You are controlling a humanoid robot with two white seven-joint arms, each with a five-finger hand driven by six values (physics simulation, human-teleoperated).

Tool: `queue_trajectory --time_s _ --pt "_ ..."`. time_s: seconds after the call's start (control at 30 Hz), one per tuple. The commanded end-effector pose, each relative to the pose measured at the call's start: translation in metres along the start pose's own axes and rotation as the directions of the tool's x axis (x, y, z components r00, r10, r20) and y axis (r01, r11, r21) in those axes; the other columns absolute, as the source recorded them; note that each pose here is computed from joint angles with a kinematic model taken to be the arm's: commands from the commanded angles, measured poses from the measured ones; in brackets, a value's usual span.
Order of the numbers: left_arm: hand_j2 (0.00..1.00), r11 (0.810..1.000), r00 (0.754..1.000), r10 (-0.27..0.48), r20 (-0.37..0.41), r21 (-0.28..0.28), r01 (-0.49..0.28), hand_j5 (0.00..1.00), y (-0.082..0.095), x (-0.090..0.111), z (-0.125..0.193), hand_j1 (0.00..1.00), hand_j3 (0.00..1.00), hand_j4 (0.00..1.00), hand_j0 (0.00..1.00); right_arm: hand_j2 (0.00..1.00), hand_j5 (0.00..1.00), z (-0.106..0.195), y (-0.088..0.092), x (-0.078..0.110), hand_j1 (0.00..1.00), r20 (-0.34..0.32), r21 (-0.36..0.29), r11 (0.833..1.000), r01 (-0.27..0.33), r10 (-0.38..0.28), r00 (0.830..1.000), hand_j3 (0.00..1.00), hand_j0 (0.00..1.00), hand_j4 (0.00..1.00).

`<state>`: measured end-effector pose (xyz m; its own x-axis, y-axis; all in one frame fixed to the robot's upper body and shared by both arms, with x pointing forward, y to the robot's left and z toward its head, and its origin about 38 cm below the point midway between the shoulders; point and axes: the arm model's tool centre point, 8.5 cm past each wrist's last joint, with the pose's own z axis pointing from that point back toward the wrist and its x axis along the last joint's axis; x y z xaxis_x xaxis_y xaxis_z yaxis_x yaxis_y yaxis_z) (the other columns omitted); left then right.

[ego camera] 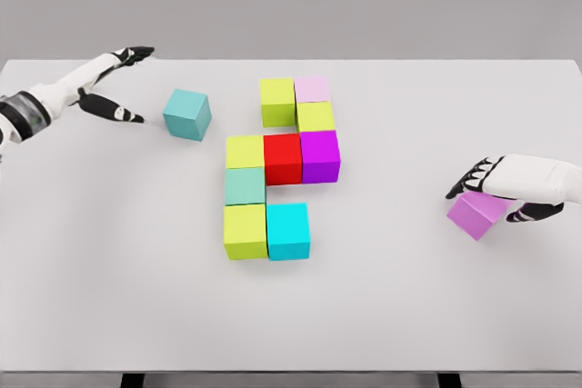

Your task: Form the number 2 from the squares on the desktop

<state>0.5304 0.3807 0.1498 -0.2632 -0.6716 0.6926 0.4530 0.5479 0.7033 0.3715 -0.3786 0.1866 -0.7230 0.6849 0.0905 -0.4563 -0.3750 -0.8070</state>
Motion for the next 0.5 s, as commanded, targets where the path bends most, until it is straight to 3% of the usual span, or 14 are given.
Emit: queue_trajectory --time_s 0.0,0.1,0.2,0.3,0.4,0.47 --pt "1.0 0.995 1.0 0.017 -0.018 0.1 -0.016 1.0 0.033 -0.009 0.025 1.0 1.0 1.0 1.0 0.85 0.85 0.001 0.0 0.0 0.85 -0.004 0.003 1.0 -0.002 0.002 1.0 0.85 0.85 0.85" --pt "1.0 0.995 0.999 0.015 -0.045 0.101 -0.01 1.0 0.035 -0.018 0.035 1.0 1.0 1.0 1.0 0.85 0.85 -0.002 0.003 0.002 0.85 0.002 0.019 1.0 -0.007 0.007 1.0 0.85 0.85 0.85" --pt "1.0 0.991 0.995 -0.014 -0.103 0.13 0.027 1.0 0.059 -0.032 0.066 1.0 1.0 1.0 1.0 0.85 0.85 -0.003 0.005 0.002 0.85 0.003 0.024 1.0 -0.01 0.01 1.0 0.85 0.85 0.85" --pt "1.0 0.99 0.996 -0.013 -0.088 0.137 0.025 1.0 0.061 -0.028 0.064 1.0 1.0 1.0 1.0 0.85 0.85 -0.004 0.004 0.003 0.85 0.005 0.022 1.0 -0.011 0.011 1.0 0.85 0.85 0.85" --pt "1.0 0.995 0.997 -0.039 -0.063 0.086 0.044 1.0 0.047 -0.019 0.047 1.0 1.0 1.0 1.0 0.75 0.75 -0.006 0.004 0.004 0.75 0.009 0.018 1.0 -0.009 0.009 1.0 0.75 0.75 0.75" --pt "1.0 0.99 0.987 -0.14 -0.076 0.016 0.142 1.0 0.045 -0.011 0.039 1.0 1.0 1.0 1.0 0.72 0.72 -0.006 0.004 0.004 0.72 0.01 0.017 1.0 -0.009 0.008 1.0 0.72 0.72 0.72"
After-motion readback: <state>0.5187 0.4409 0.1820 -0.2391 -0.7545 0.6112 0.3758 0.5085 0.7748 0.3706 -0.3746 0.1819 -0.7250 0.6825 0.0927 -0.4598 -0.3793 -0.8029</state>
